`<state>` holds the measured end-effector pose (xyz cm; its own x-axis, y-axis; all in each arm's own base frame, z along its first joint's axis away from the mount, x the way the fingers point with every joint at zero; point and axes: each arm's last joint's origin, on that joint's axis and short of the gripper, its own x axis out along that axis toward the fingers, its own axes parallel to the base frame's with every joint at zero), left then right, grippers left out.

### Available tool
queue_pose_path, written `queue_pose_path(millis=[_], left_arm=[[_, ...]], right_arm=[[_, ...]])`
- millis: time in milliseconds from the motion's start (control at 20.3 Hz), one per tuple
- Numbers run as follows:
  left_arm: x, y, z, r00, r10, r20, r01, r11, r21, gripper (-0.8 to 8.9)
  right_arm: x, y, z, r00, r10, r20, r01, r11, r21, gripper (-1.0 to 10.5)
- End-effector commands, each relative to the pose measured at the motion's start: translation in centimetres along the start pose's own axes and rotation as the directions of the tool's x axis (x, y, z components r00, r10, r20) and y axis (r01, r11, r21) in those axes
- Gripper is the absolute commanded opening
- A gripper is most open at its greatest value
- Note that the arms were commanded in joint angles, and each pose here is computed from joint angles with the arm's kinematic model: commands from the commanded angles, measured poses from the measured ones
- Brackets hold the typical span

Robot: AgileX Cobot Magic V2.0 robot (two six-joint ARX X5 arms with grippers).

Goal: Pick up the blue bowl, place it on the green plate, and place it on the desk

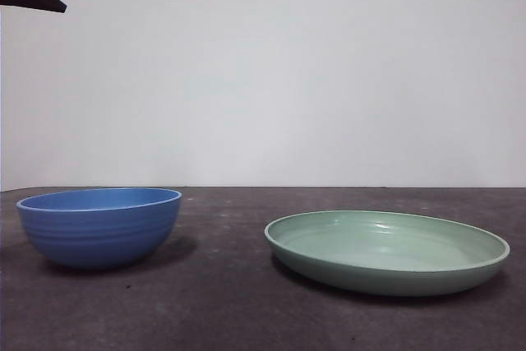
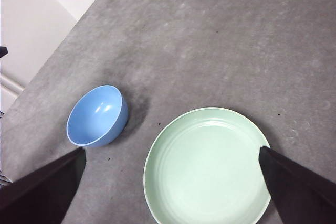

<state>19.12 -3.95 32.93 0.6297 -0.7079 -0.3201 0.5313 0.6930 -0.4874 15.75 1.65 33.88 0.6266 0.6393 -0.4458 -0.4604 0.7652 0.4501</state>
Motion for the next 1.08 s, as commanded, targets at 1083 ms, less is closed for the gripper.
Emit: queue_pose_path(millis=[1083], left_arm=[[4.2, 5.5, -3.0, 0.883, 0.268, -0.384, -0.362, 0.912, -0.194, 5.85]], right_arm=[[-0.1, 0.3, 0.2, 0.998, 0.054, -0.013, -0.053, 0.998, 0.013, 5.8]])
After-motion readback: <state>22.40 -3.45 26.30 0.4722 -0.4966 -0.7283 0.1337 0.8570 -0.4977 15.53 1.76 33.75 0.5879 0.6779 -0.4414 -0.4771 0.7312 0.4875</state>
